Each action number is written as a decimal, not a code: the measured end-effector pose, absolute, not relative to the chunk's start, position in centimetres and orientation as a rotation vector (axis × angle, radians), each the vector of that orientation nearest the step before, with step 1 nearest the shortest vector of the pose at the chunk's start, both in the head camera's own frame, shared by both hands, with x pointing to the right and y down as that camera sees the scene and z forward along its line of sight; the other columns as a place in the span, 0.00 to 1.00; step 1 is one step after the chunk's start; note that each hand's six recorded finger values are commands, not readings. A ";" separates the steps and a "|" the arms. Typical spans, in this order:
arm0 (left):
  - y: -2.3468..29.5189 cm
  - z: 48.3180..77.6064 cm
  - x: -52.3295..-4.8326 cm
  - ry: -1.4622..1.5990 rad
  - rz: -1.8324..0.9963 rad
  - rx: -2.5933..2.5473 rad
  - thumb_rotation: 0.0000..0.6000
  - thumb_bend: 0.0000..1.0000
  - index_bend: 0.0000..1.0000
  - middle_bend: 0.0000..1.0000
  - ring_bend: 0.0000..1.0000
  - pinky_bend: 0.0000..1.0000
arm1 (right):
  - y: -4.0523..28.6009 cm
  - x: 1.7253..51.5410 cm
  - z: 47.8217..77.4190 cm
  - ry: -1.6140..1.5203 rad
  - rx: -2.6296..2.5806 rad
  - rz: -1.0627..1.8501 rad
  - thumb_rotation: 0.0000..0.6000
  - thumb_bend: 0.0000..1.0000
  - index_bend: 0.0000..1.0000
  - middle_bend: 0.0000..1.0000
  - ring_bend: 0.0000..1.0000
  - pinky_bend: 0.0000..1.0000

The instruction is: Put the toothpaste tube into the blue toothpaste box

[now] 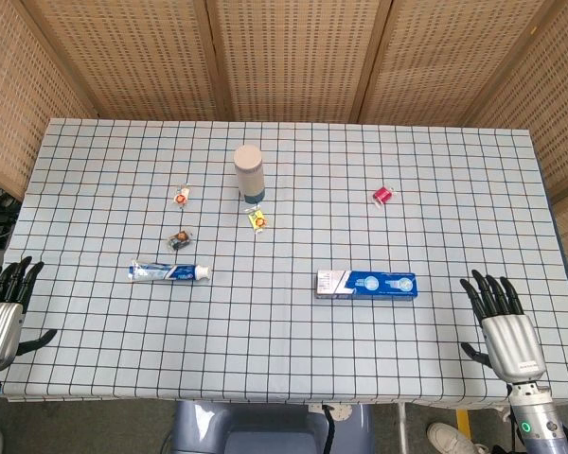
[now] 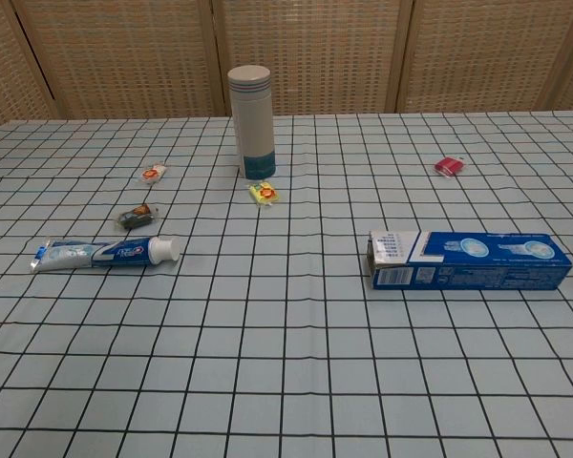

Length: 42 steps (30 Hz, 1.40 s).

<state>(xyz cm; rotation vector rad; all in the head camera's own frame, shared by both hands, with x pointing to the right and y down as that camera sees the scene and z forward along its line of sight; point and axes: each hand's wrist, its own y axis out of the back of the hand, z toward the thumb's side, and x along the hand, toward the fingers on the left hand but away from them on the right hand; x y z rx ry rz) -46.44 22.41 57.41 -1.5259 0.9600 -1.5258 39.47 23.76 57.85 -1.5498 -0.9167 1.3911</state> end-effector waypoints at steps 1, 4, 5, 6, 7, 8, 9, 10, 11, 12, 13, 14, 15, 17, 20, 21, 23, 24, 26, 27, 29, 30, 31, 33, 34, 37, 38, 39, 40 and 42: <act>22.4 57.4 -46.4 0.959 -1.526 -1.526 1.00 0.13 0.00 0.00 0.00 0.00 | 23.8 39.5 57.8 -0.917 -1.550 1.389 1.00 0.14 0.09 0.00 0.00 0.02; 22.5 57.4 -46.4 0.955 -1.527 -1.525 1.00 0.13 0.00 0.00 0.00 0.00 | 23.8 39.5 57.7 -0.920 -1.552 1.388 1.00 0.14 0.09 0.00 0.00 0.02; 22.5 57.4 -46.4 0.954 -1.528 -1.525 1.00 0.13 0.00 0.00 0.00 0.00 | 23.8 39.5 57.7 -0.920 -1.552 1.388 1.00 0.14 0.09 0.00 0.00 0.02; 22.5 57.4 -46.4 0.955 -1.528 -1.525 1.00 0.13 0.00 0.00 0.00 0.00 | 23.8 39.5 57.7 -0.920 -1.554 1.388 1.00 0.14 0.09 0.00 0.00 0.02; 22.5 57.4 -46.4 0.956 -1.527 -1.525 1.00 0.13 0.00 0.00 0.00 0.00 | 23.8 39.5 57.7 -0.921 -1.555 1.388 1.00 0.14 0.09 0.00 0.00 0.02; 22.5 57.4 -46.3 0.955 -1.525 -1.526 1.00 0.13 0.00 0.00 0.00 0.00 | 23.8 39.5 57.7 -0.922 -1.556 1.385 1.00 0.14 0.09 0.00 0.00 0.02; 22.5 57.4 -46.3 0.953 -1.524 -1.527 1.00 0.13 0.00 0.00 0.00 0.00 | 23.8 39.5 57.6 -0.923 -1.557 1.383 1.00 0.14 0.09 0.00 0.00 0.02; 22.5 57.4 -46.2 0.952 -1.523 -1.527 1.00 0.13 0.00 0.00 0.00 0.00 | 23.8 39.4 57.6 -0.923 -1.557 1.381 1.00 0.14 0.09 0.00 0.00 0.02; 22.5 57.4 -46.2 0.951 -1.523 -1.527 1.00 0.13 0.00 0.00 0.00 0.00 | 23.8 39.4 57.6 -0.923 -1.556 1.380 1.00 0.14 0.09 0.00 0.00 0.02; 22.5 57.5 -46.2 0.949 -1.524 -1.528 1.00 0.13 0.00 0.00 0.00 0.00 | 23.8 39.4 57.6 -0.922 -1.555 1.380 1.00 0.14 0.09 0.00 0.00 0.02; 22.5 57.5 -46.3 0.948 -1.526 -1.528 1.00 0.13 0.00 0.00 0.00 0.00 | 23.8 39.4 57.6 -0.922 -1.554 1.381 1.00 0.14 0.09 0.00 0.00 0.02; 22.5 57.6 -46.3 0.947 -1.529 -1.529 1.00 0.13 0.00 0.00 0.00 0.00 | 23.8 39.4 57.6 -0.922 -1.554 1.382 1.00 0.14 0.09 0.00 0.00 0.02; 22.5 57.6 -46.3 0.947 -1.531 -1.530 1.00 0.13 0.00 0.00 0.00 0.00 | 23.8 39.4 57.7 -0.921 -1.554 1.383 1.00 0.14 0.09 0.00 0.00 0.02; 22.5 57.7 -46.4 0.948 -1.534 -1.531 1.00 0.13 0.00 0.00 0.00 0.00 | 23.8 39.3 57.7 -0.920 -1.554 1.384 1.00 0.14 0.09 0.00 0.00 0.02; 22.4 57.7 -46.3 0.951 -1.530 -1.531 1.00 0.13 0.00 0.00 0.00 0.00 | 23.9 39.3 57.6 -0.918 -1.553 1.379 1.00 0.14 0.09 0.00 0.00 0.02; 22.4 57.7 -46.3 0.950 -1.531 -1.531 1.00 0.14 0.00 0.00 0.00 0.00 | 23.9 39.3 57.6 -0.917 -1.552 1.379 1.00 0.14 0.09 0.00 0.00 0.02; 22.5 57.7 -46.3 0.947 -1.534 -1.530 1.00 0.14 0.00 0.00 0.00 0.00 | 23.9 39.4 57.6 -0.917 -1.552 1.381 1.00 0.14 0.09 0.00 0.00 0.02; 22.5 57.8 -46.3 0.945 -1.535 -1.530 1.00 0.14 0.00 0.00 0.00 0.00 | 23.9 39.4 57.6 -0.918 -1.552 1.383 1.00 0.14 0.09 0.00 0.00 0.02; 22.5 57.8 -46.3 0.943 -1.537 -1.531 1.00 0.14 0.01 0.00 0.00 0.00 | 23.8 39.5 57.6 -0.922 -1.553 1.384 1.00 0.14 0.09 0.00 0.00 0.02; 22.5 57.8 -46.3 0.942 -1.537 -1.530 1.00 0.14 0.02 0.00 0.00 0.00 | 23.8 39.5 57.6 -0.924 -1.554 1.383 1.00 0.14 0.09 0.00 0.00 0.02; 22.5 57.9 -46.3 0.944 -1.537 -1.528 1.00 0.14 0.05 0.00 0.00 0.00 | 23.8 39.4 57.6 -0.923 -1.554 1.379 1.00 0.14 0.09 0.00 0.00 0.02; 22.4 57.9 -46.3 0.949 -1.535 -1.526 1.00 0.14 0.07 0.00 0.00 0.00 | 23.8 39.4 57.6 -0.921 -1.555 1.377 1.00 0.14 0.09 0.00 0.00 0.02; 22.3 57.9 -46.3 0.957 -1.531 -1.523 1.00 0.14 0.11 0.00 0.00 0.00 | 23.9 39.3 57.6 -0.918 -1.555 1.377 1.00 0.14 0.09 0.00 0.00 0.02; 22.1 58.0 -46.3 0.976 -1.524 -1.514 1.00 0.14 0.16 0.00 0.01 0.03 | 23.9 39.3 57.7 -0.917 -1.555 1.379 1.00 0.14 0.09 0.00 0.00 0.02; 22.0 58.1 -46.2 0.985 -1.522 -1.512 1.00 0.14 0.18 0.00 0.01 0.04 | 23.9 39.4 57.7 -0.917 -1.555 1.383 1.00 0.14 0.09 0.00 0.00 0.02; 21.5 58.4 -45.9 1.006 -1.516 -1.515 1.00 0.17 0.23 0.00 0.05 0.07 | 23.9 39.5 57.8 -0.920 -1.556 1.392 1.00 0.14 0.09 0.00 0.00 0.02; 21.3 58.6 -45.8 1.006 -1.516 -1.519 1.00 0.17 0.24 0.00 0.06 0.08 | 23.8 39.6 57.9 -0.920 -1.556 1.395 1.00 0.14 0.09 0.00 0.00 0.02; 21.1 58.8 -45.7 1.003 -1.516 -1.522 1.00 0.17 0.25 0.00 0.08 0.08 | 23.8 39.6 57.9 -0.921 -1.556 1.397 1.00 0.14 0.09 0.00 0.00 0.02; 20.9 59.1 -45.5 0.998 -1.518 -1.527 1.00 0.17 0.27 0.00 0.09 0.09 | 23.8 39.6 57.9 -0.921 -1.556 1.397 1.00 0.14 0.09 0.00 0.00 0.02; 20.3 59.8 -45.1 0.982 -1.525 -1.540 1.00 0.18 0.28 0.02 0.11 0.10 | 23.7 39.7 57.9 -0.921 -1.554 1.398 1.00 0.14 0.09 0.00 0.00 0.02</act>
